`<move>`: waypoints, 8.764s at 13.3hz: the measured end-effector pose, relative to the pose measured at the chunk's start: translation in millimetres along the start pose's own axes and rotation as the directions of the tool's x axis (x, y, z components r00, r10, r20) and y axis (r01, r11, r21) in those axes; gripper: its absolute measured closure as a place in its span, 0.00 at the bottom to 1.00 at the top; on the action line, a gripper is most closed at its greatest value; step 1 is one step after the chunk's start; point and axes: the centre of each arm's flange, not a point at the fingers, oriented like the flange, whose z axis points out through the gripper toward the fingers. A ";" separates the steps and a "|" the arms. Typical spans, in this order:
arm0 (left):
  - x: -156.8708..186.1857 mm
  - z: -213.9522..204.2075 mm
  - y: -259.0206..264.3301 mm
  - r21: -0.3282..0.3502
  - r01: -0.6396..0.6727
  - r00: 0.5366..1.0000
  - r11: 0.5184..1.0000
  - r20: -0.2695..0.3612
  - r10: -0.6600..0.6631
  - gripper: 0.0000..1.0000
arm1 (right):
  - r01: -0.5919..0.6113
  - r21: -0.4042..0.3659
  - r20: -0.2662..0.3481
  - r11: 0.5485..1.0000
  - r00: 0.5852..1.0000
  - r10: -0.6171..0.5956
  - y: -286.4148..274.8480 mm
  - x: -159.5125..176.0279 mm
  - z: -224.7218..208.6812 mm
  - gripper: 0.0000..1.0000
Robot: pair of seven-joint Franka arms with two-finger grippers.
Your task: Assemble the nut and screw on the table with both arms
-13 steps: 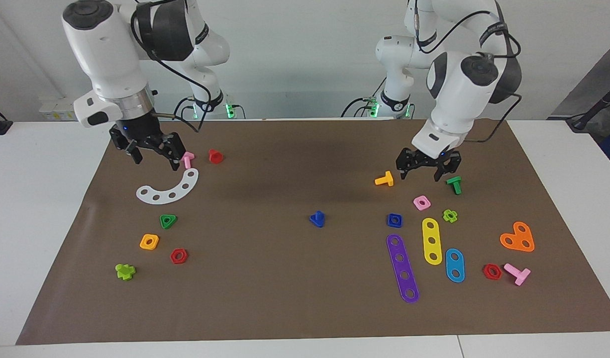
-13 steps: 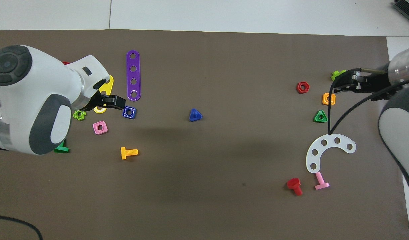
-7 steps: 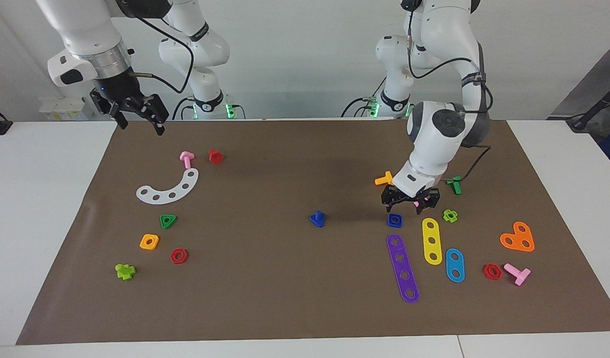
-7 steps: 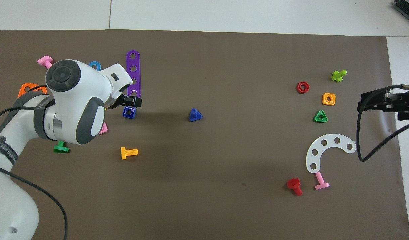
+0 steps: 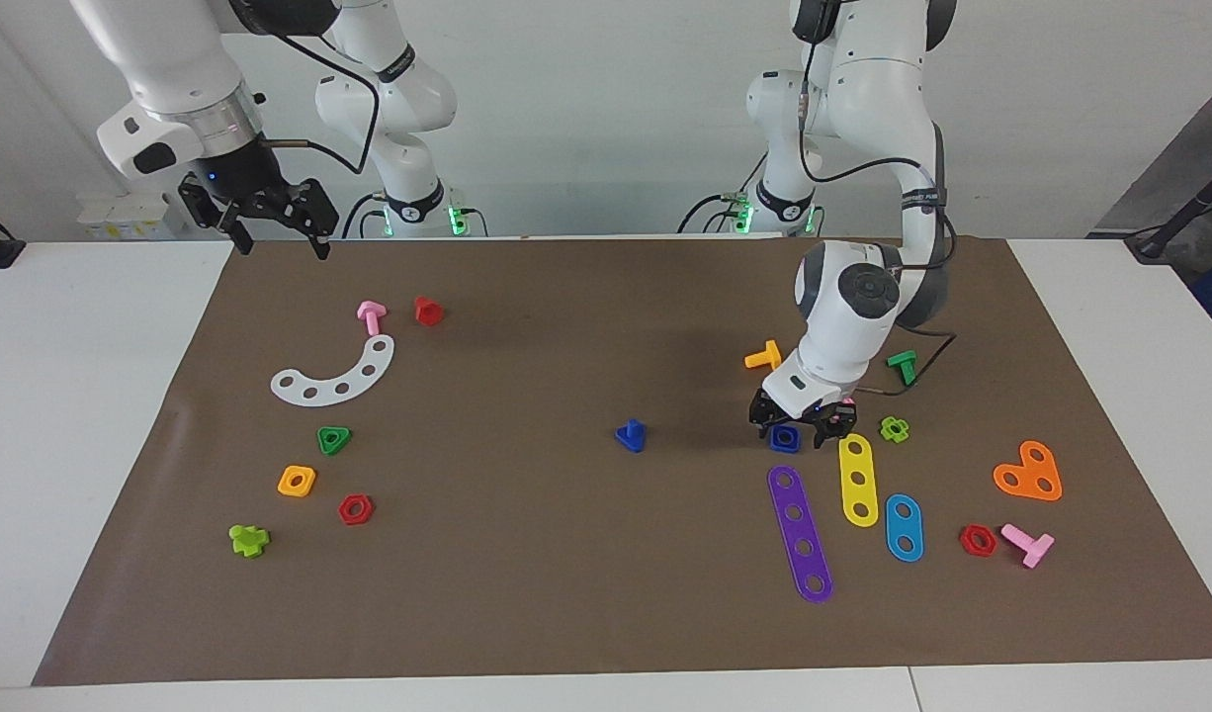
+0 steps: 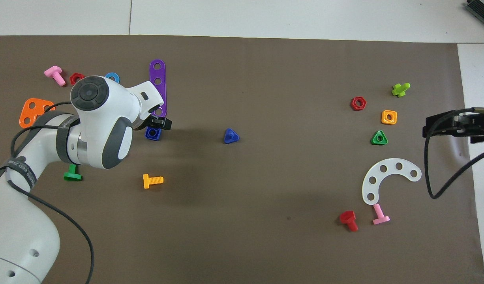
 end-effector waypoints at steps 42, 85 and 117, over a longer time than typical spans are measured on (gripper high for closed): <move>30.3 -60.4 179.2 -0.056 0.284 0.958 0.957 0.057 -0.281 0.53 | -0.025 0.018 0.022 1.000 0.999 0.024 6.0 15.2 27.2 0.00; 43.1 -42.1 239.5 -0.028 0.280 0.957 0.960 0.089 -0.277 0.53 | -0.021 0.022 0.027 1.000 0.999 0.021 3.7 13.6 29.2 0.00; 46.3 -13.4 236.1 -0.026 0.300 0.952 0.954 0.066 -0.298 0.53 | 0.016 0.026 0.002 1.000 1.000 -0.016 6.0 16.5 27.1 0.00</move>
